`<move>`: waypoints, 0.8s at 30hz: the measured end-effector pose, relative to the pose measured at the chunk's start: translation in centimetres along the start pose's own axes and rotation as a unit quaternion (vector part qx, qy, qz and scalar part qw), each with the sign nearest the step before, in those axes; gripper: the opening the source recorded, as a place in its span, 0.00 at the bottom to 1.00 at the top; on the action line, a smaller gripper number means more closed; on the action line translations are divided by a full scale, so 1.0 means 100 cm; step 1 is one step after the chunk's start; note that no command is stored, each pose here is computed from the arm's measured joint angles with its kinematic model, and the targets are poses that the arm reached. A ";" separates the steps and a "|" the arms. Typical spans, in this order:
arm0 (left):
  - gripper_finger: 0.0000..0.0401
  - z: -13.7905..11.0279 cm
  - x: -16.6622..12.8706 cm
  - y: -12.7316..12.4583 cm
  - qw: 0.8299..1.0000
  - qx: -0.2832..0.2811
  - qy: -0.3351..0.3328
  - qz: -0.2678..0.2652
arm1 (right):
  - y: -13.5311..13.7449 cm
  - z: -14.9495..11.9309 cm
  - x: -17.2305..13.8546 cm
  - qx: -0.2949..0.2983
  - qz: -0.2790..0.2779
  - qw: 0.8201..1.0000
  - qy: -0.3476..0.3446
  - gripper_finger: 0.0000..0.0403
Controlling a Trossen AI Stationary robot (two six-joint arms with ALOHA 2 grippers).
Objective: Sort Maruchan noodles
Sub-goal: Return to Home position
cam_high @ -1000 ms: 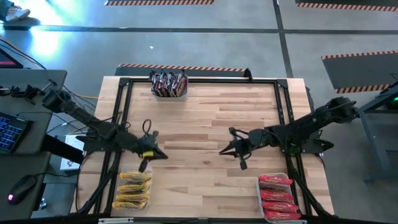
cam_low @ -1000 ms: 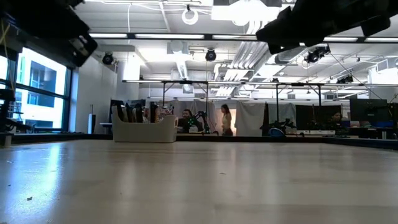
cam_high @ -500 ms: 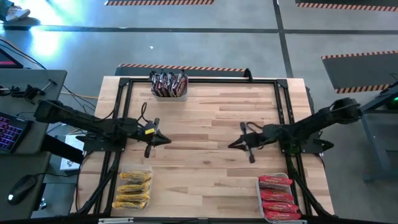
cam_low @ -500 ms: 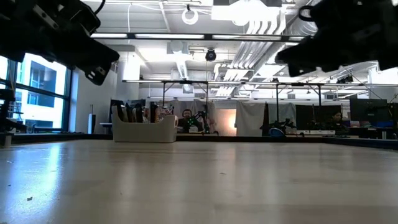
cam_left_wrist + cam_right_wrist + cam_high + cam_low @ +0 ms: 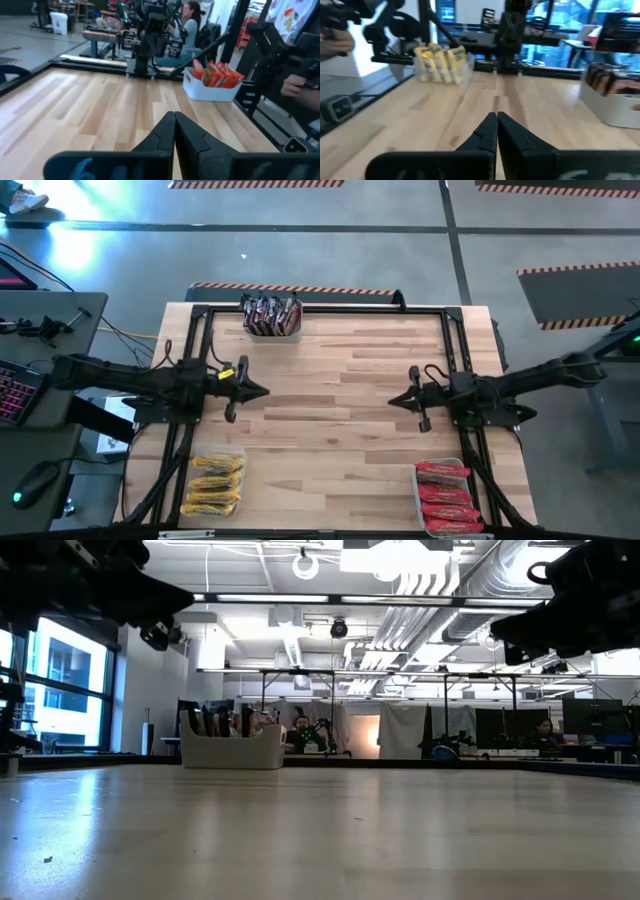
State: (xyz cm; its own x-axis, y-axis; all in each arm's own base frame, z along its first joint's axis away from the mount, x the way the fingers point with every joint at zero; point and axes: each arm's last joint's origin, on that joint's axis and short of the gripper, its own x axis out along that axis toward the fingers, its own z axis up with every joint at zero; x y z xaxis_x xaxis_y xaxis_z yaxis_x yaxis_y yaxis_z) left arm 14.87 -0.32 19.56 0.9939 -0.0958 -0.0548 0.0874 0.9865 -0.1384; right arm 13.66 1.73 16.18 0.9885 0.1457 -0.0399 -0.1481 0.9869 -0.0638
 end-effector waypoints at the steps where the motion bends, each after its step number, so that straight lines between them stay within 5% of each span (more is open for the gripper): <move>1: 0.00 0.001 -0.002 0.001 1.000 0.001 -0.003 0.003 | -0.001 0.001 -0.002 -0.004 -0.010 1.000 0.000 0.00; 19: 0.00 0.008 -0.037 0.024 0.998 0.029 -0.015 0.059 | -0.013 0.005 -0.033 -0.009 -0.114 0.993 -0.014 0.00; 24: 0.00 -0.012 -0.044 0.034 0.992 0.031 -0.081 0.094 | -0.016 0.004 -0.042 0.000 -0.130 0.991 -0.024 0.00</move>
State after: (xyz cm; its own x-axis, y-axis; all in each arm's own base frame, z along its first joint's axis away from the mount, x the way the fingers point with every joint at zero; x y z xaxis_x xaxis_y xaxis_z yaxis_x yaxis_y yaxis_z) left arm 10.74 3.34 18.14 0.9905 0.1075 0.0855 -0.1007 0.9917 -0.0804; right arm 9.80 -0.44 16.86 0.9936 -0.1100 0.0253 0.1114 0.9916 -0.0652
